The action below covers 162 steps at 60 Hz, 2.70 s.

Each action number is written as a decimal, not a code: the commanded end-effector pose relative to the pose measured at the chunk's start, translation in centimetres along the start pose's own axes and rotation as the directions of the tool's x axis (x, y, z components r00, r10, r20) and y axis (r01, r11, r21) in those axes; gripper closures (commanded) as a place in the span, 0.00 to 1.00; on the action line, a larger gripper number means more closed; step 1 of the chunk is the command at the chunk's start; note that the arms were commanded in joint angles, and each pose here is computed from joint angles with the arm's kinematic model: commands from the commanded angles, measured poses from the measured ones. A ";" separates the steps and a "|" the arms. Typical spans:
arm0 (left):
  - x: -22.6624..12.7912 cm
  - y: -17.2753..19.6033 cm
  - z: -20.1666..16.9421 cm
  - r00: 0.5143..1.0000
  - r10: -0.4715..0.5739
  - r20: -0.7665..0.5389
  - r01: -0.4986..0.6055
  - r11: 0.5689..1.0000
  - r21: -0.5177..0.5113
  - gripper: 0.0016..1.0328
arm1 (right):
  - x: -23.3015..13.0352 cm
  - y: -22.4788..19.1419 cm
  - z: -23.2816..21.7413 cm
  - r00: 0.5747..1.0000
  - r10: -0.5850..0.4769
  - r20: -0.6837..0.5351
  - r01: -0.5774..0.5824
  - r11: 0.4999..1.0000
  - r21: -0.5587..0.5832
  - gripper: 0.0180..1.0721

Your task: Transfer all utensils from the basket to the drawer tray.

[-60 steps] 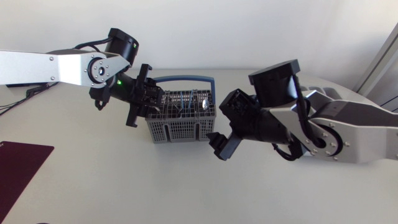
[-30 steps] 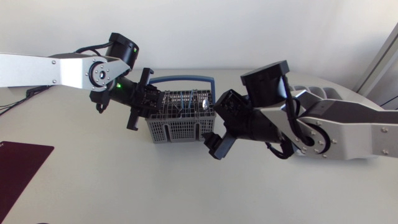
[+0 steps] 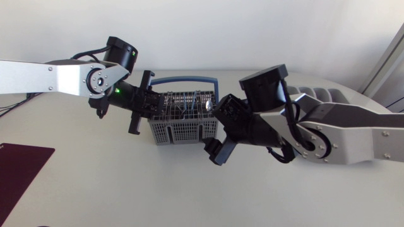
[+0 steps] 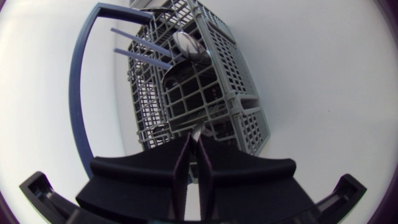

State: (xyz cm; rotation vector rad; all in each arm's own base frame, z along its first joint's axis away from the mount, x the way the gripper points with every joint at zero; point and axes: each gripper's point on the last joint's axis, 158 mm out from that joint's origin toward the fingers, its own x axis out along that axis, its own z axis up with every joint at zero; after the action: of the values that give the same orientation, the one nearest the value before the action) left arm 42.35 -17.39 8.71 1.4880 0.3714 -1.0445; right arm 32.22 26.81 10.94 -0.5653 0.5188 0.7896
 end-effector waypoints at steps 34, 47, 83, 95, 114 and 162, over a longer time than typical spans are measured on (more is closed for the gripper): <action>-7.5 3.1 1.4 0.979 0.193 0.066 -0.186 0.977 -0.099 0.97 | -0.5 1.1 1.2 1.000 0.008 0.026 -0.008 1.000 -0.006 0.05; -10.7 3.6 2.1 0.960 0.266 0.091 -0.249 0.954 -0.166 0.97 | -1.3 1.3 1.5 0.999 0.000 0.043 0.001 1.000 -0.012 0.05; -14.7 3.0 6.3 0.967 0.197 0.158 0.023 0.555 -0.832 0.97 | -5.4 0.9 2.7 0.989 -0.052 0.137 0.056 0.998 -0.021 0.05; -13.7 1.8 9.6 0.958 0.095 0.270 0.221 0.353 -0.909 0.97 | -5.5 2.6 3.3 0.984 -0.059 0.166 0.075 0.993 -0.091 0.06; -12.5 0.5 12.8 0.935 0.023 0.355 0.345 0.180 -0.921 0.97 | -5.4 2.9 5.0 0.966 -0.122 0.228 0.158 0.977 -0.146 0.23; -12.2 -0.5 16.2 0.898 -0.065 0.435 0.439 0.092 -0.894 0.97 | -3.6 2.5 4.9 0.948 -0.202 0.245 0.259 0.938 -0.229 0.82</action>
State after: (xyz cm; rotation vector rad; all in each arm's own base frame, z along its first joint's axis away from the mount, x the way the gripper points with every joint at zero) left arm 29.23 -27.19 18.89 -0.0157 0.9345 -0.8811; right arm 29.22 29.57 17.10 -0.7234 0.1356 0.6910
